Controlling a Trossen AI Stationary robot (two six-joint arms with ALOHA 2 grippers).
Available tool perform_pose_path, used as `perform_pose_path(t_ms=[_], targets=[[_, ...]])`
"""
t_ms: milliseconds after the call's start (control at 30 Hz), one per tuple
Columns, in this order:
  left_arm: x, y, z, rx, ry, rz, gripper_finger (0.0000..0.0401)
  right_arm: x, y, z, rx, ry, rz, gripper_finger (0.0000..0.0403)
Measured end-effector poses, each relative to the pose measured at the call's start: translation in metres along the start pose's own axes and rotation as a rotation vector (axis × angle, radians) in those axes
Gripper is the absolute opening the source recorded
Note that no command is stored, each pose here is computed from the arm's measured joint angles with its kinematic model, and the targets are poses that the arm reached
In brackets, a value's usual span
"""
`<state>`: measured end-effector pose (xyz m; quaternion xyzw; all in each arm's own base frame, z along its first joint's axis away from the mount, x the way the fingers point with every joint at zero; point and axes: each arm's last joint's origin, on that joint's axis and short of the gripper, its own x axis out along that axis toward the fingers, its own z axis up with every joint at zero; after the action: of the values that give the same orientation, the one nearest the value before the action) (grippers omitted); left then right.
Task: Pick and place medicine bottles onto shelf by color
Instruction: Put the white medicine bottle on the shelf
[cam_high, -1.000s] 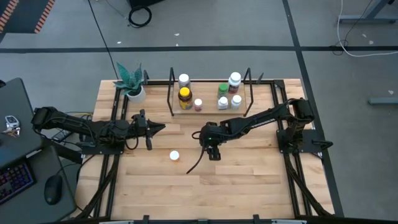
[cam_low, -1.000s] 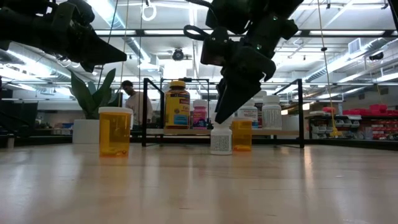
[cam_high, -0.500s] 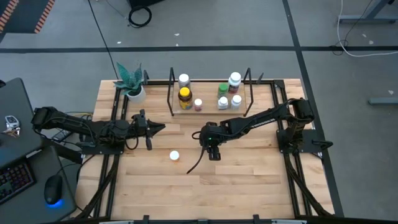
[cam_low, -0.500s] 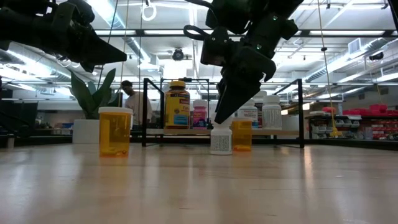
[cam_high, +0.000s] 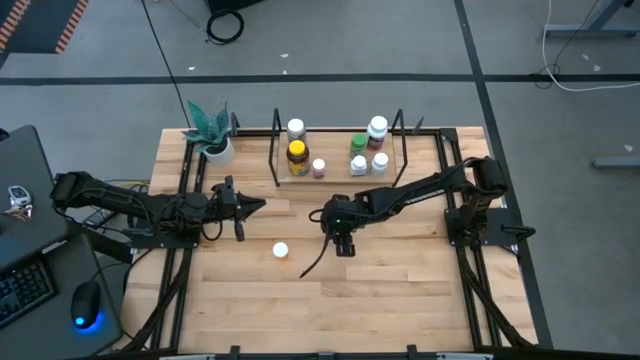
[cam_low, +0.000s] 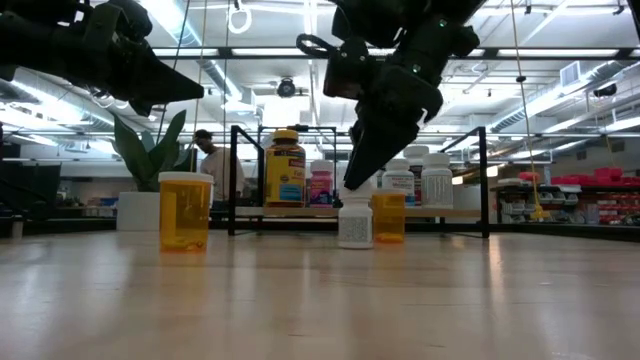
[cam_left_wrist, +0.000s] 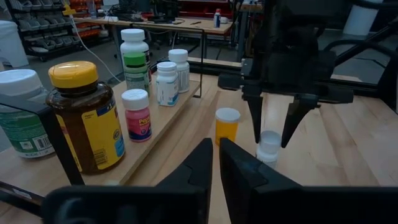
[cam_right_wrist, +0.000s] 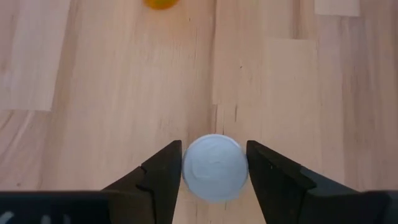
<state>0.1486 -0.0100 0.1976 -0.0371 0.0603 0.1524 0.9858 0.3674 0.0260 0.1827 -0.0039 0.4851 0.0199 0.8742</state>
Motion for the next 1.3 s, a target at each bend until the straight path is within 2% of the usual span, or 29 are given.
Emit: perform_pose_path(t_ms=[433, 767, 900, 1067, 1300], targets=[[0.0, 0.0, 0.0, -0.001, -0.001, 0.0, 0.0028, -0.012, -0.007, 0.01, 0.006, -0.02, -0.009, 0.0187], [0.0, 0.0, 0.0, -0.001, -0.001, 0.0, 0.0039, -0.026, -0.013, 0.013, 0.02, -0.052, -0.016, 0.0187], [0.0, 0.0, 0.0, 0.0, -0.001, 0.0, 0.0035, -0.031, -0.015, 0.014, 0.043, -0.066, 0.015, 0.0189], [0.0, 0.0, 0.0, 0.0, 0.0, 0.0, 0.0028, -0.026, -0.01, 0.01, 0.034, -0.049, 0.012, 0.0212], [0.0, 0.0, 0.0, -0.001, -0.001, 0.0, 0.0036, -0.018, -0.012, 0.01, 0.043, -0.083, -0.015, 0.0271]])
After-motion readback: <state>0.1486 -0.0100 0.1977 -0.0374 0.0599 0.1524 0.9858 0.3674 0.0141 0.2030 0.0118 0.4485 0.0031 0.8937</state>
